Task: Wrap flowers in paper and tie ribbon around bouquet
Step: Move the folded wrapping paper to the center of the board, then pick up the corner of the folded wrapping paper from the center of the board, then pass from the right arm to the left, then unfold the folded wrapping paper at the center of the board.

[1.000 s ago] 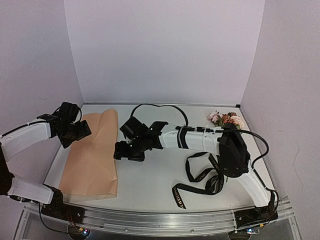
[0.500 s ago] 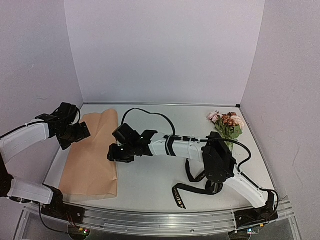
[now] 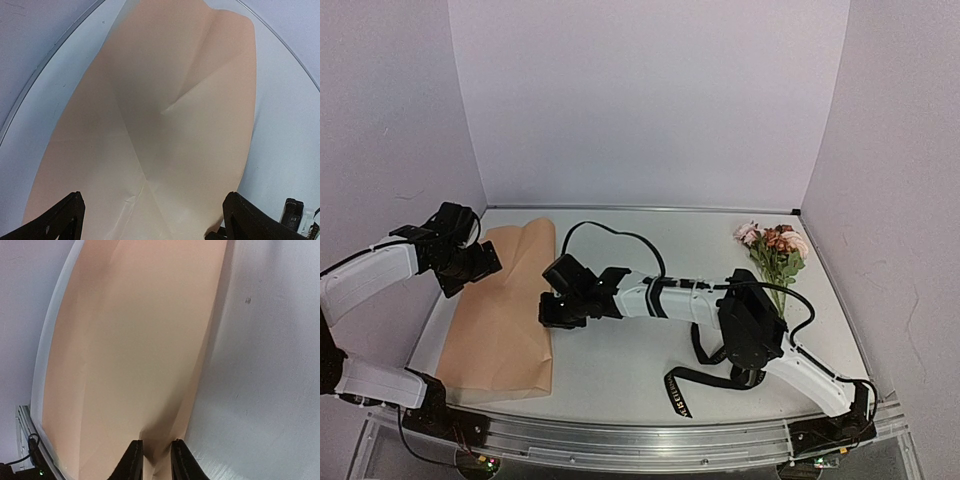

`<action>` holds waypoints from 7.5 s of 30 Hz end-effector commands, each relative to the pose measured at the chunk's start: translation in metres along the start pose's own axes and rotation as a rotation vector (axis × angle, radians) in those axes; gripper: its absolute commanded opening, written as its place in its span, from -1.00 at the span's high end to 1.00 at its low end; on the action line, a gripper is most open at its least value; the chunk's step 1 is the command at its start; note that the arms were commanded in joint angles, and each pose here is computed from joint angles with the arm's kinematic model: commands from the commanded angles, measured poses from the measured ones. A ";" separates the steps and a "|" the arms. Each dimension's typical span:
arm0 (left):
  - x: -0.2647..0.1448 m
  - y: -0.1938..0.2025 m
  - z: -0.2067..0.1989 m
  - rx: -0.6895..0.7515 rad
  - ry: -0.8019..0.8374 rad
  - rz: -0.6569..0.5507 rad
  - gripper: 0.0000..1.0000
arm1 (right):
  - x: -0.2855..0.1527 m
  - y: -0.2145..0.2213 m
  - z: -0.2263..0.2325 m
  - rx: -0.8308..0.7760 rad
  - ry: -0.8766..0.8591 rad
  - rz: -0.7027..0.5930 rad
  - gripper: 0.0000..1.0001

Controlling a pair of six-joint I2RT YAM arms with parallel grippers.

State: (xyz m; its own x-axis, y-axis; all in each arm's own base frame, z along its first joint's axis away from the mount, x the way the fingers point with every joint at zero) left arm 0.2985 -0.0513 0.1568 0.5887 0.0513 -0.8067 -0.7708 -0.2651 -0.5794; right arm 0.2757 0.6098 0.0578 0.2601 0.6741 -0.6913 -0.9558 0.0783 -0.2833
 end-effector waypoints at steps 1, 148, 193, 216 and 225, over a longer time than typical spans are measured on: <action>-0.010 -0.018 -0.006 -0.002 0.023 -0.048 -0.99 | -0.004 -0.011 0.017 -0.014 -0.041 -0.059 0.72; 0.015 0.096 -0.023 -0.357 0.479 0.374 -0.80 | -0.131 0.056 0.015 -0.988 0.540 -0.507 1.00; -0.074 -0.038 -0.136 0.380 0.771 -0.070 1.00 | -0.253 -0.047 -0.003 -0.239 0.191 -0.434 -0.96; -0.071 0.094 -0.326 0.741 1.030 0.124 1.00 | -0.294 -0.085 -0.135 0.255 0.281 -0.459 -0.96; -0.057 0.090 -0.361 0.688 1.091 0.120 0.59 | -0.309 -0.094 -0.158 0.303 0.285 -0.455 -0.96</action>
State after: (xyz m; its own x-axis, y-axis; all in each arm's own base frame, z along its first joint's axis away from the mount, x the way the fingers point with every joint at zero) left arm 0.2699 -0.4055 0.1764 0.1341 -0.7835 -0.6067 -0.6225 0.4098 -0.6667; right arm 0.3077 0.2849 0.1815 0.6316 0.2773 -0.7240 -0.7307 0.5252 -0.4363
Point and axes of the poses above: each gripper's point midway between its finger pads, its own x axis out along the fingers, its own z axis along the line the jaws close on, y = z × x, the point moved 2 cm from there along -x, back along the fingers, and after that the axes turned 15 degrees about x, right-handed, at the moved point
